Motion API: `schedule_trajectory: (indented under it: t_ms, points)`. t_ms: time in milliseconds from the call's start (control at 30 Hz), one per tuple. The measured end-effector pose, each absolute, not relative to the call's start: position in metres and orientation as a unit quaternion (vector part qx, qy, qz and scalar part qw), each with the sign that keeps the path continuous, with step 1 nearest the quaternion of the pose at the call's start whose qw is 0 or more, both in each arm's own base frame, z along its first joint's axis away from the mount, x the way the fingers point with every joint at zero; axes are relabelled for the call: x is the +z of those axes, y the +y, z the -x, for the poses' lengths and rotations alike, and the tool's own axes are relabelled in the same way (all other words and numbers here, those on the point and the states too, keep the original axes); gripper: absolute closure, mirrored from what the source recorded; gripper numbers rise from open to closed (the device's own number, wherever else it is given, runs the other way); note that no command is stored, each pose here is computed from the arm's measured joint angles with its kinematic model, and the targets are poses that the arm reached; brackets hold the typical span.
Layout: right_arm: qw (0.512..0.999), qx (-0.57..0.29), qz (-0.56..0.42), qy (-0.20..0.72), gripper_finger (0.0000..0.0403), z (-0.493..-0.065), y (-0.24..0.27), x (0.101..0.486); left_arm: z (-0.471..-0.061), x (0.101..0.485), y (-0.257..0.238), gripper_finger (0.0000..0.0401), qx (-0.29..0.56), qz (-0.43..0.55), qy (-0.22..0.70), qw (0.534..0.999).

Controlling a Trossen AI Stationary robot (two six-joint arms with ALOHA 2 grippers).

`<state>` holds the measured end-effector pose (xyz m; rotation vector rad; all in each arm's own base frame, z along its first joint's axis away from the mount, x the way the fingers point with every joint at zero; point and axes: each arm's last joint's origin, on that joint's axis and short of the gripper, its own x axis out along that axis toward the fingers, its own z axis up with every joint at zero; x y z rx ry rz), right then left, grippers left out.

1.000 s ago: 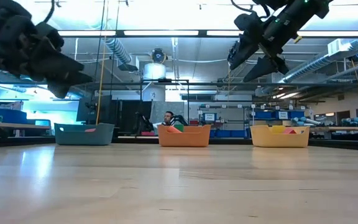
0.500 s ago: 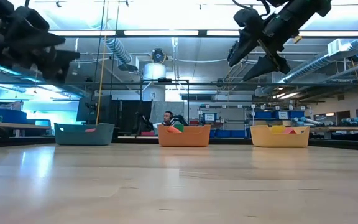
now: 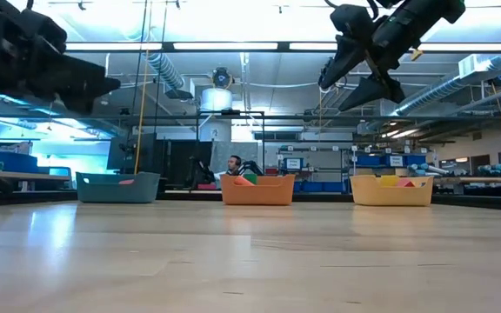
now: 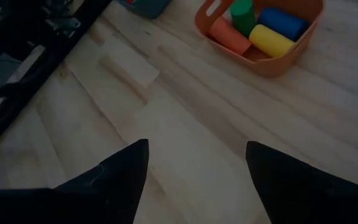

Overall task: Sort blocks by size
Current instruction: Return to home position

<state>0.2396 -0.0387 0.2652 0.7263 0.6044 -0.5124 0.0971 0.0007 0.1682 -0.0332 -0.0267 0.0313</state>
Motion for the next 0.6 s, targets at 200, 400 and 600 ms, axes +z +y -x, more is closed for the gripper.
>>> schedule_trajectory:
  t_ms: [200, 400, 600]
  points:
    - [0.877, -0.221, -0.301, 0.302, 0.0119, -0.24, -0.035, 0.265, -0.097, 0.17, 0.002, 0.0203, 0.046, 0.005, -0.025, 0.999]
    - [0.902, -0.166, -0.23, 0.326, 0.0122, -0.242, -0.016, 0.265, -0.097, 0.17, 0.003, 0.0203, 0.047, 0.005, -0.024, 0.999]
    - [0.918, -0.142, -0.146, 0.339, 0.0119, -0.237, 0.017, 0.256, -0.097, 0.17, 0.003, 0.0203, 0.047, 0.005, -0.024, 0.999]
